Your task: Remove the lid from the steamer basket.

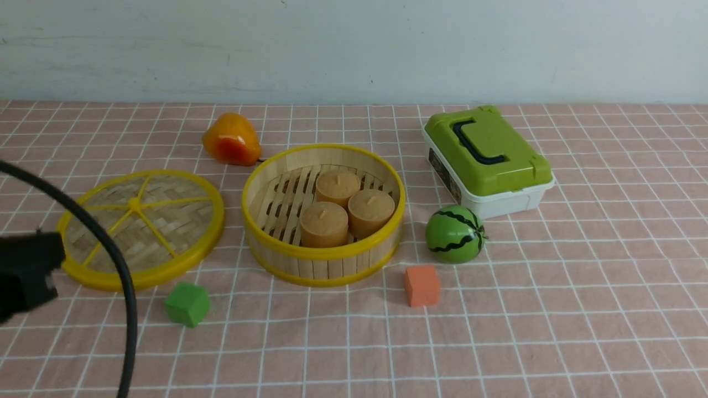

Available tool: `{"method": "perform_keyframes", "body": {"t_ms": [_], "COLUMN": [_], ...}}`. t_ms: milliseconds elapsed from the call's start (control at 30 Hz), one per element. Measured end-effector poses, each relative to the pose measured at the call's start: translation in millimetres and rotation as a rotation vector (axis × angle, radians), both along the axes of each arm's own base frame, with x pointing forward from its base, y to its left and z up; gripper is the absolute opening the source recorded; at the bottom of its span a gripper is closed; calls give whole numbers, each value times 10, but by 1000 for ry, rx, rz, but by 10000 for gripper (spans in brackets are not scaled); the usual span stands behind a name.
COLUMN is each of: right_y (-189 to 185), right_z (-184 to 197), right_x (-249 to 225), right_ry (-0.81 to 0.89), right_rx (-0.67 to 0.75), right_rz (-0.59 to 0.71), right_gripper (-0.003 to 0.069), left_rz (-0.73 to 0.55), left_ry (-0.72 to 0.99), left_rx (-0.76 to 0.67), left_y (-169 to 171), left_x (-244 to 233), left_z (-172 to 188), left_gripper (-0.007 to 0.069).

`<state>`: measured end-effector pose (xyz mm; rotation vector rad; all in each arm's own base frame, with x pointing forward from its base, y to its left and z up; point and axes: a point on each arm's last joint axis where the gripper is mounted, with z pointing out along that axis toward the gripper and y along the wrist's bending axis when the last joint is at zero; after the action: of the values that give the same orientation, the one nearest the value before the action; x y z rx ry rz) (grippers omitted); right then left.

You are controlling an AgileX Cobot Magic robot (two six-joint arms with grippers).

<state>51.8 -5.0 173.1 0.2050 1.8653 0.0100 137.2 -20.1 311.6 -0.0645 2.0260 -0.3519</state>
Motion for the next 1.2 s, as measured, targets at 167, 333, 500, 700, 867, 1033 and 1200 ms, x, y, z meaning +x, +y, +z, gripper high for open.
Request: {"method": "perform_keyframes", "body": {"t_ms": [167,333,500,700,867,1033,1200], "right_y": [0,0,0,0,0,0,0], "right_z": [0,0,0,0,0,0,0], "right_x": [0,0,0,0,0,0,0], "right_ry": [0,0,0,0,0,0,0], "right_rx": [0,0,0,0,0,0,0], "right_rz": [0,0,0,0,0,0,0], "right_gripper": [241,241,241,241,241,241,241], "left_rz": [-18,-16,23,66,34,29,28], "left_ry": [85,-91,-369,-443,-312,-162,-146], "left_rx": [29,26,-10,31,114,99,100], "left_y": [-20,-24,69,106,104,100,100], "left_x": [-100,-341,-681,-801,-825,-853,-857], "left_z": [-452,-523,-773,-1129,-1268,-1413,-1426], "left_gripper": [-13,-13,-13,-13,-13,-13,-13]}}
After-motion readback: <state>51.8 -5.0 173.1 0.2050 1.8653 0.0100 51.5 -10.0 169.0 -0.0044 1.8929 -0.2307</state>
